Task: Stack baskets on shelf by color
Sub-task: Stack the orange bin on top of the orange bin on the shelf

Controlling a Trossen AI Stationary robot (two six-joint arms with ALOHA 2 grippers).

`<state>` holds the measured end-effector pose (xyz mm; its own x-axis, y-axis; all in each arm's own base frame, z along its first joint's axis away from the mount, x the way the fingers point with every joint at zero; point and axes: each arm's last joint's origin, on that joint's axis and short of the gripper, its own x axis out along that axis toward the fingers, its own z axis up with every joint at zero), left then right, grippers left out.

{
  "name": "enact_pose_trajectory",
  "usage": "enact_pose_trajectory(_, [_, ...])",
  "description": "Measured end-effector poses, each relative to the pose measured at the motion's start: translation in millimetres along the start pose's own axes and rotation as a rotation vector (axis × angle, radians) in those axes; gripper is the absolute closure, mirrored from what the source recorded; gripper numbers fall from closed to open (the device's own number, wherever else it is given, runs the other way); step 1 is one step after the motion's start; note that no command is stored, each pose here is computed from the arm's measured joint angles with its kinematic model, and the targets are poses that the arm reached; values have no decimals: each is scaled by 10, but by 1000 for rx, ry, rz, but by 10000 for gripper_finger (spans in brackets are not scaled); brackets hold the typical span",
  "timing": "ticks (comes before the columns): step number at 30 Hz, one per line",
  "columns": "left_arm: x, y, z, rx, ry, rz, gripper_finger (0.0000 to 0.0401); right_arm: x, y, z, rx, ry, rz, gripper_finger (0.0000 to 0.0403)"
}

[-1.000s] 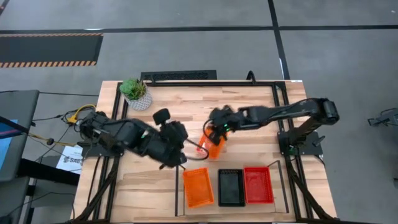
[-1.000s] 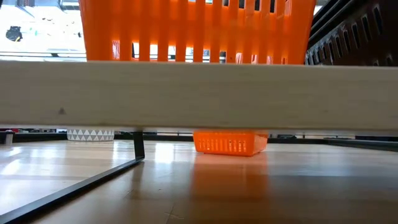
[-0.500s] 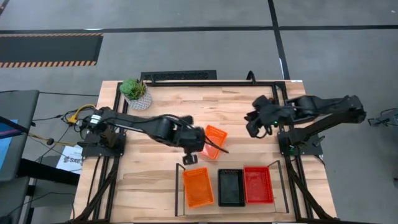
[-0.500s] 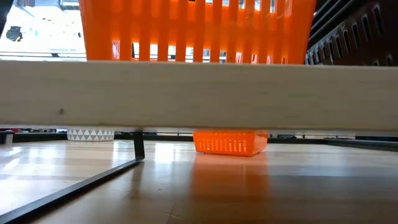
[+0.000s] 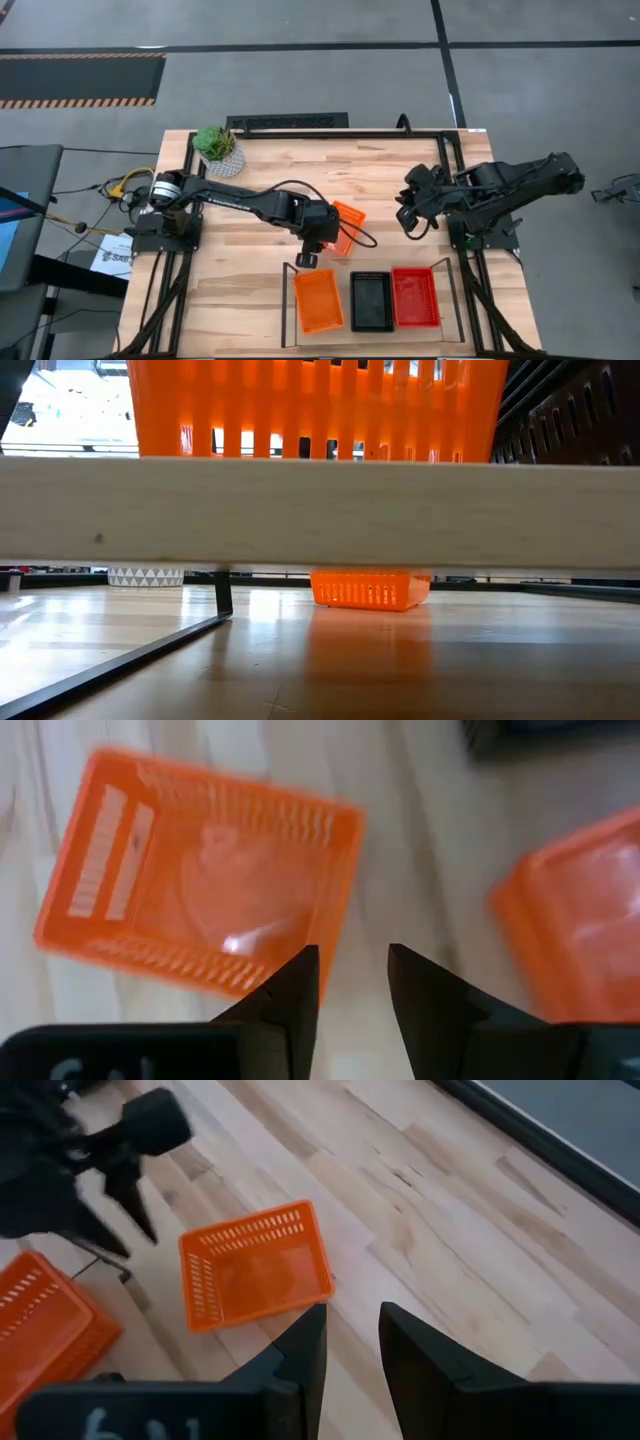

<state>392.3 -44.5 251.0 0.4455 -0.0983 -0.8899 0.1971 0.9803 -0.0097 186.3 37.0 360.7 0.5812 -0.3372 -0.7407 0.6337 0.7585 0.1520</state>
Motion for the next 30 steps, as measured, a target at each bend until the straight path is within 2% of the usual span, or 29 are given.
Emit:
enact_pose_trajectory(10, [382,88,-76,110,97,-86,292,18,29,-26,6,15,-7,285])
enact_pose_trajectory(18, [563,117,-70,132,113,-33,292,11,21,-28,29,16,-8,285])
enact_pose_trajectory(25, [689,123,-132,159,175,-36,293,5,29,-38,25,18,-4,285])
enact_pose_trajectory(30, [736,144,-152,156,195,-19,318,-11,48,-59,21,20,7,285])
